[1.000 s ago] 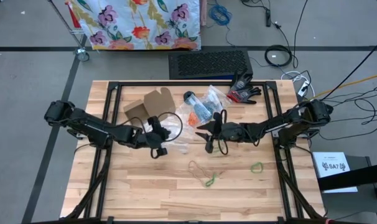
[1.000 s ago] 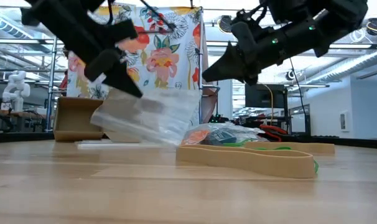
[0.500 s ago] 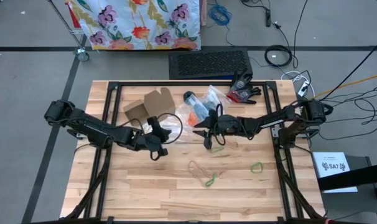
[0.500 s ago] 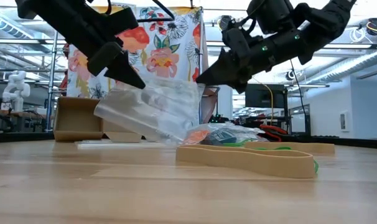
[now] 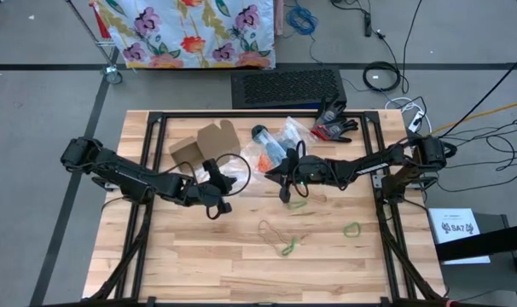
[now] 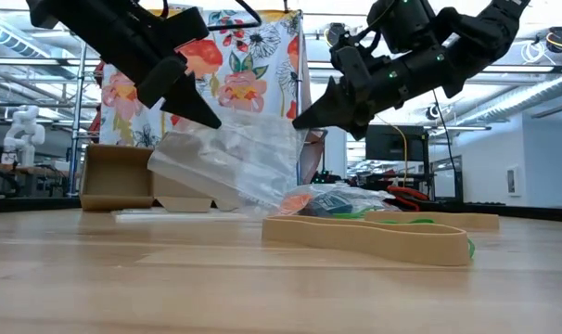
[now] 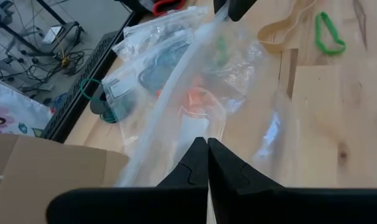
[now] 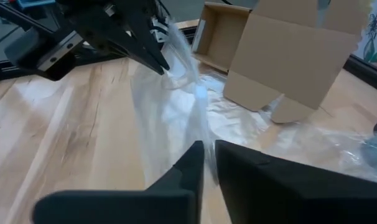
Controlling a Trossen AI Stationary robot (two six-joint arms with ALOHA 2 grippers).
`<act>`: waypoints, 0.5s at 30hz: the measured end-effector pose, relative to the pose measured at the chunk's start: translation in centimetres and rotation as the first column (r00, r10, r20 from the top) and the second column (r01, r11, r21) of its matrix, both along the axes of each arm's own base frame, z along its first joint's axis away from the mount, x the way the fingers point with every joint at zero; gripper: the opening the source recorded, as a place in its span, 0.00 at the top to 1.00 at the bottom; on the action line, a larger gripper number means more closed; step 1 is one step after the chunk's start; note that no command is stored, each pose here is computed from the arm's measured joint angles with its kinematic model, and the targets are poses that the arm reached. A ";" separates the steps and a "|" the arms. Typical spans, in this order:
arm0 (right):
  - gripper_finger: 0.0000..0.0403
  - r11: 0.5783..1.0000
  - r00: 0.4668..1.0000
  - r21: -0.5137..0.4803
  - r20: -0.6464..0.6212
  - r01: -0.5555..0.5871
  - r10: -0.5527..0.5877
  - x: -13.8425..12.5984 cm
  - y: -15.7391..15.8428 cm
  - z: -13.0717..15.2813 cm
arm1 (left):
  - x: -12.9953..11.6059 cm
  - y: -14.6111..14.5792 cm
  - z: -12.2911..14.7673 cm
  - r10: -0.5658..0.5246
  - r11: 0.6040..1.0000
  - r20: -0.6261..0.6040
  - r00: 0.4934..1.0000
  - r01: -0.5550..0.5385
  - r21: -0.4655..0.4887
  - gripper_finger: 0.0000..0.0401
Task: Sort rubber bands
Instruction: Open the transparent zip bag
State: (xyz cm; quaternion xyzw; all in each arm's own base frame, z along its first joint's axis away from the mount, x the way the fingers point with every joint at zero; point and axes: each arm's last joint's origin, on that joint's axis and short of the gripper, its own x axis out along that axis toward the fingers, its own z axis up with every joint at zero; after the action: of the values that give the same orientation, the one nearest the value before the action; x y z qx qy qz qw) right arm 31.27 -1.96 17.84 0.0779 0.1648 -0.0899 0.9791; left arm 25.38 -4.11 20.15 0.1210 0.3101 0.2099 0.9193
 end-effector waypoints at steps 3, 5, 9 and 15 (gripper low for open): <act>0.98 1.000 1.000 -0.015 -0.003 -0.007 0.007 0.0 0.0 0.0 | 0.1 0.0 0.1 0.000 1.000 0.010 1.000 0.000 -0.004 1.00; 0.99 1.000 1.000 -0.026 -0.005 -0.013 0.013 0.0 0.1 0.0 | 0.1 0.0 0.1 0.001 1.000 0.021 1.000 -0.001 -0.010 0.98; 0.99 1.000 1.000 -0.023 -0.013 -0.013 0.013 0.0 0.1 -0.1 | 0.2 0.0 0.2 0.002 1.000 0.035 0.999 -0.001 -0.015 0.92; 1.00 1.000 0.999 -0.019 -0.050 -0.013 0.012 -0.2 0.1 -0.4 | 0.4 0.7 0.3 0.031 0.999 0.042 0.999 -0.031 -0.012 0.77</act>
State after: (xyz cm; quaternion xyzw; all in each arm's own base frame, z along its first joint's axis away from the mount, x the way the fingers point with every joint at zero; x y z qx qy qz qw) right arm 31.11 -1.87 17.41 0.0651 0.1890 -0.0871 0.9759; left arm 25.73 -3.38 20.44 0.1063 0.2936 0.2249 0.9230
